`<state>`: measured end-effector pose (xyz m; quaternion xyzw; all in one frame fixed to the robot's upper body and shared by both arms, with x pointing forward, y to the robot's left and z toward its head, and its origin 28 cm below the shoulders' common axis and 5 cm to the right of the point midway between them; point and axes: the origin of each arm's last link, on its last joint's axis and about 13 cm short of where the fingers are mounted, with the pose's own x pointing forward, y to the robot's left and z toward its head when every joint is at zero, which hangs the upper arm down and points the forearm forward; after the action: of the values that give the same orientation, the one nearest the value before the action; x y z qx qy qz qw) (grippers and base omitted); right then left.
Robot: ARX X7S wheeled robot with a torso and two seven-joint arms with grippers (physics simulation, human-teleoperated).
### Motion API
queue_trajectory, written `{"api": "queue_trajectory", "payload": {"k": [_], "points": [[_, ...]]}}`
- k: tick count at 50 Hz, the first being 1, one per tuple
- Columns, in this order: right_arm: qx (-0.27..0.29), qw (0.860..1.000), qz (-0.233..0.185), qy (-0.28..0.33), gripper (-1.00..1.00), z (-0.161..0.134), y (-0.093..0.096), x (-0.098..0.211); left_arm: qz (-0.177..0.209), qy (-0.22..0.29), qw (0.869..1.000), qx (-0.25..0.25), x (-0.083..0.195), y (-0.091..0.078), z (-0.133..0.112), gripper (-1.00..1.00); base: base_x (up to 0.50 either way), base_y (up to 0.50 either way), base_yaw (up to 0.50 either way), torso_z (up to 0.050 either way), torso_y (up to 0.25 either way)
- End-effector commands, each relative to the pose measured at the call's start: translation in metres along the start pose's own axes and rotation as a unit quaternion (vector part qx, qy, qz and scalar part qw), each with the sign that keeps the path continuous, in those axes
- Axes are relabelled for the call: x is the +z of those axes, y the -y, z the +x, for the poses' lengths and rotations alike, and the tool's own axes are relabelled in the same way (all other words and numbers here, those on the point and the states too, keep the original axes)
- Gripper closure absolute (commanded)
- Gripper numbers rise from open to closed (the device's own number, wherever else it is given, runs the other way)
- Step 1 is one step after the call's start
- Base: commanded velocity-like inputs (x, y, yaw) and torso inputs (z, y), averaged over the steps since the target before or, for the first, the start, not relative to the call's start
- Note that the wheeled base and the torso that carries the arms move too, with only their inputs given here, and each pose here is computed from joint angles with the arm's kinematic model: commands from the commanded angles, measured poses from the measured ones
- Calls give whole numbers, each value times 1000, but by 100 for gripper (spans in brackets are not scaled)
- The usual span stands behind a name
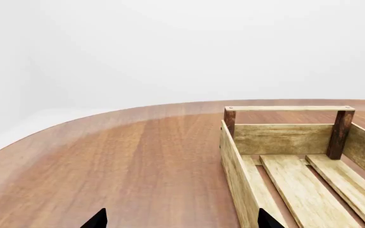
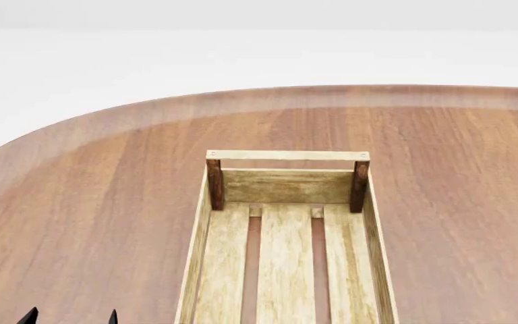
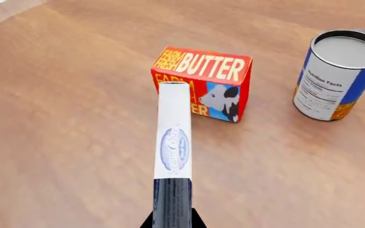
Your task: Pick up the cream cheese and put it in the tray.
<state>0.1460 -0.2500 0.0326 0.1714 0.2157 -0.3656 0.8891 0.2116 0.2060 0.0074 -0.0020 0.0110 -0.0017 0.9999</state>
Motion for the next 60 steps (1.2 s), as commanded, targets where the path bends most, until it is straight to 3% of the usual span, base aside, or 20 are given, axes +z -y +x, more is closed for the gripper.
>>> {"api": "queue_trajectory", "payload": {"k": [1,10,16,27,33,43,60], "points": [[77,996,-42,28,100,-19,-22,23,0,0,1000,0,0,0,0,-100,0,0,0,0,0],[108,993,-38,29,100,-28,-50,32,0,0,1000,0,0,0,0,-100,0,0,0,0,0],[96,994,-26,38,100,-35,-66,40,0,0,1000,0,0,0,0,-100,0,0,0,0,0],[126,990,-31,51,100,-53,-83,57,0,0,1000,1,0,0,0,-100,0,0,0,0,0],[160,986,-8,35,100,-60,-92,64,0,0,1000,1,0,0,0,-100,0,0,0,0,0],[216,972,-79,48,100,-61,-130,83,1,1,1000,1,0,0,0,-100,0,0,0,0,2],[263,956,-129,31,100,-53,-184,88,1,1,1000,0,0,0,0,-100,0,0,0,0,0]]}}
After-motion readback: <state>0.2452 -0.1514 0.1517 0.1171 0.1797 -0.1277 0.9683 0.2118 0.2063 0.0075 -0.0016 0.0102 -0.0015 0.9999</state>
